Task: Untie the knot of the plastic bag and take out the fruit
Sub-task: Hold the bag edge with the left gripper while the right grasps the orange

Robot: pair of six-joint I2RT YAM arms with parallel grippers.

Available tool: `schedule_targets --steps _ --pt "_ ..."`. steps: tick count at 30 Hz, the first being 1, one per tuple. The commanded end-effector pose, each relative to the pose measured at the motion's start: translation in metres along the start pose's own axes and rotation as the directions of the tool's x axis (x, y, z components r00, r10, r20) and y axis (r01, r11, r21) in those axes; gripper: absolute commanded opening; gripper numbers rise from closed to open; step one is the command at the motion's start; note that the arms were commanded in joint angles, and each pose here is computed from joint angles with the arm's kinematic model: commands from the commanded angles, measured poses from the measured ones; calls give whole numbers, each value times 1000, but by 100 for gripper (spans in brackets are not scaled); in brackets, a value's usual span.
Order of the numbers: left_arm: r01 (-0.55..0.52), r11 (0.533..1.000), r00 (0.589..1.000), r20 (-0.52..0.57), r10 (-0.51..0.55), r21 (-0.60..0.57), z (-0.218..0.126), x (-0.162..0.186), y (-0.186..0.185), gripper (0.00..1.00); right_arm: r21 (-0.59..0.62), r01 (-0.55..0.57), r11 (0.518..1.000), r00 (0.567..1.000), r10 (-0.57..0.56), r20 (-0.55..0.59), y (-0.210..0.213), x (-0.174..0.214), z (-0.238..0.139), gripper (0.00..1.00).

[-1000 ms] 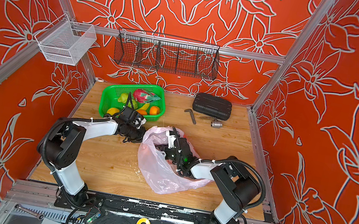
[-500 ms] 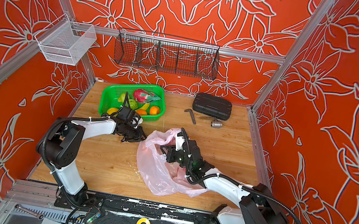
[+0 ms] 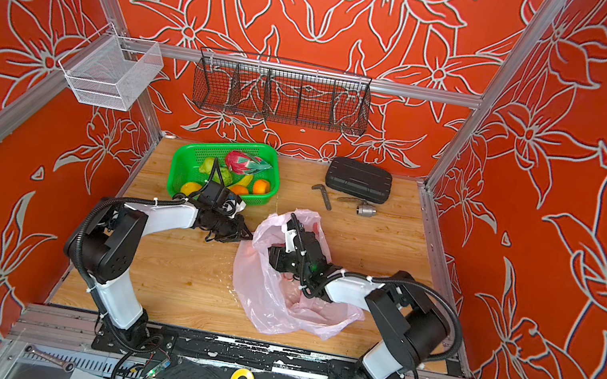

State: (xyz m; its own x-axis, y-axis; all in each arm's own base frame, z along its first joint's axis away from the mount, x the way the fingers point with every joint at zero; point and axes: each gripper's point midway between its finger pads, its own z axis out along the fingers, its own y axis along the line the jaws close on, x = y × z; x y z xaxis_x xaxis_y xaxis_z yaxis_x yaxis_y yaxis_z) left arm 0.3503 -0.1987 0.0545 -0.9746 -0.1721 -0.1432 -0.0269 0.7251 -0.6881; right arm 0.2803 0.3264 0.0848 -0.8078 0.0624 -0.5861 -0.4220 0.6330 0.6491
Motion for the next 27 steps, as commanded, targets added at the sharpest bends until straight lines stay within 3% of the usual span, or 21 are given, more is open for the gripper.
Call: schedule_targets --steps 1,4,10,13,17,20,24,27 --pt "14 1000 999 -30 -13 24 8 6 -2 18 -85 -18 996 999 22 44 17 -15 15 71" --pt "12 999 999 -33 -11 31 10 7 -5 18 -101 -35 994 997 42 70 14 -17 25 81" --pt "10 998 999 -38 -8 60 13 9 -13 21 -131 -55 990 998 60 35 11 -5 42 87" --pt "12 997 999 -47 -8 74 16 10 -18 22 -88 -54 995 998 55 9 -1 2 50 87" --pt "16 996 999 -53 -12 86 22 10 -22 26 -51 -17 999 999 15 -37 -5 15 59 80" --pt "14 997 999 -48 -11 76 22 8 -21 27 -17 47 999 995 -49 -82 -6 27 63 77" --pt "-6 999 999 -37 7 42 19 5 -19 27 26 159 987 975 -153 -162 -8 51 63 85" --pt "-13 1000 1000 -27 13 17 16 4 -17 27 66 195 979 967 -180 -182 -18 59 60 79"
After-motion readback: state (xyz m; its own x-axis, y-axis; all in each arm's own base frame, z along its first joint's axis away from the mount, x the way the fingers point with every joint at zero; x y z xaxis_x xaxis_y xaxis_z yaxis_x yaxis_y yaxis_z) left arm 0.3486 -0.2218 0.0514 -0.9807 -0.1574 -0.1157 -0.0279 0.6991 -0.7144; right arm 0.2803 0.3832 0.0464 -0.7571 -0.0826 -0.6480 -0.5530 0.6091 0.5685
